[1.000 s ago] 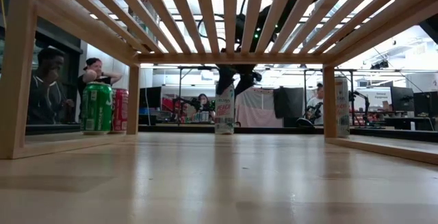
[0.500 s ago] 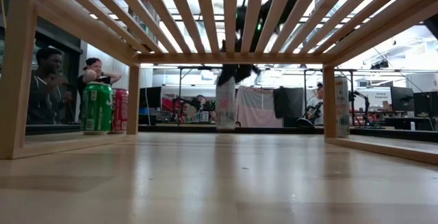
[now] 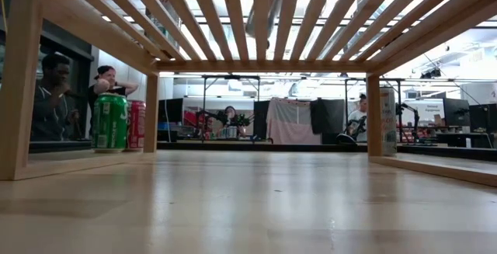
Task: Place canned beverage on shelf
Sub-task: Put the top white pink soda can aligned with other white pink soda can on the shelf
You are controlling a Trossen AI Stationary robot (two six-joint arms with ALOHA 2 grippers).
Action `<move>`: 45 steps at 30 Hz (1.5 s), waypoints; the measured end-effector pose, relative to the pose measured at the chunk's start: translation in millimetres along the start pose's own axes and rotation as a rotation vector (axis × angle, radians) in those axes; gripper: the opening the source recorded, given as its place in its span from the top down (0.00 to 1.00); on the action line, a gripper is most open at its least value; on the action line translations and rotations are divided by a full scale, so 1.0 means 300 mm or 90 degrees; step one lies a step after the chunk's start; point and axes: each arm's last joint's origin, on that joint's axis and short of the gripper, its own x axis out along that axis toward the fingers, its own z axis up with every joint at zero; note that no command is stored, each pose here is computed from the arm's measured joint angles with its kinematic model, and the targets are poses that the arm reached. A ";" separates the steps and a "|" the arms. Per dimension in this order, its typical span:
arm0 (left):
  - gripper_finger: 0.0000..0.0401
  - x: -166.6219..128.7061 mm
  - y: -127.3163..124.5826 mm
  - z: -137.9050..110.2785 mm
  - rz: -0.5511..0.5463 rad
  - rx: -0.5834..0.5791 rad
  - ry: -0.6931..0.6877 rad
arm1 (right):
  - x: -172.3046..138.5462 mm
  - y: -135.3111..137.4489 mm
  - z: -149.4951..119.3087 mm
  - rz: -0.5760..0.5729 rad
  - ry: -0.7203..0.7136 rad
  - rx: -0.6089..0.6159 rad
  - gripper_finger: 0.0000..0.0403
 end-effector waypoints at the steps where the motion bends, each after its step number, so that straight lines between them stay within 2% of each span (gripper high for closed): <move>1: 0.78 -0.010 0.000 0.022 -0.020 -0.010 -0.007 | -0.022 0.033 0.000 0.018 -0.004 0.000 0.43; 5: 0.61 -0.032 -0.018 0.099 -0.116 -0.059 -0.016 | -0.077 0.156 -0.006 0.095 -0.009 -0.006 0.43; 8: 0.48 -0.018 -0.060 0.146 -0.219 -0.099 -0.010 | -0.076 0.238 -0.018 0.148 -0.003 -0.013 0.43; 11: 0.38 0.033 -0.138 0.168 -0.314 -0.106 0.026 | -0.070 0.296 -0.022 0.186 -0.012 -0.019 0.43; 15: 0.30 0.120 -0.268 0.160 -0.382 -0.071 0.104 | -0.074 0.342 -0.026 0.231 -0.016 -0.030 0.43; 20: 0.29 0.186 -0.397 0.161 -0.403 -0.030 0.162 | -0.095 0.379 -0.016 0.303 -0.041 -0.037 0.43; 26: 0.29 0.229 -0.497 0.137 -0.360 0.008 0.221 | -0.075 0.449 -0.022 0.352 -0.054 -0.048 0.43; 32: 0.29 0.259 -0.532 0.094 -0.299 0.047 0.237 | -0.024 0.518 -0.032 0.292 -0.079 -0.005 0.43; 38: 0.30 0.264 -0.540 0.089 -0.299 0.052 0.238 | 0.018 0.570 -0.049 0.216 -0.095 0.056 0.43; 45: 0.30 0.255 -0.556 0.084 -0.315 0.079 0.231 | 0.022 0.610 -0.054 0.194 -0.119 0.092 0.43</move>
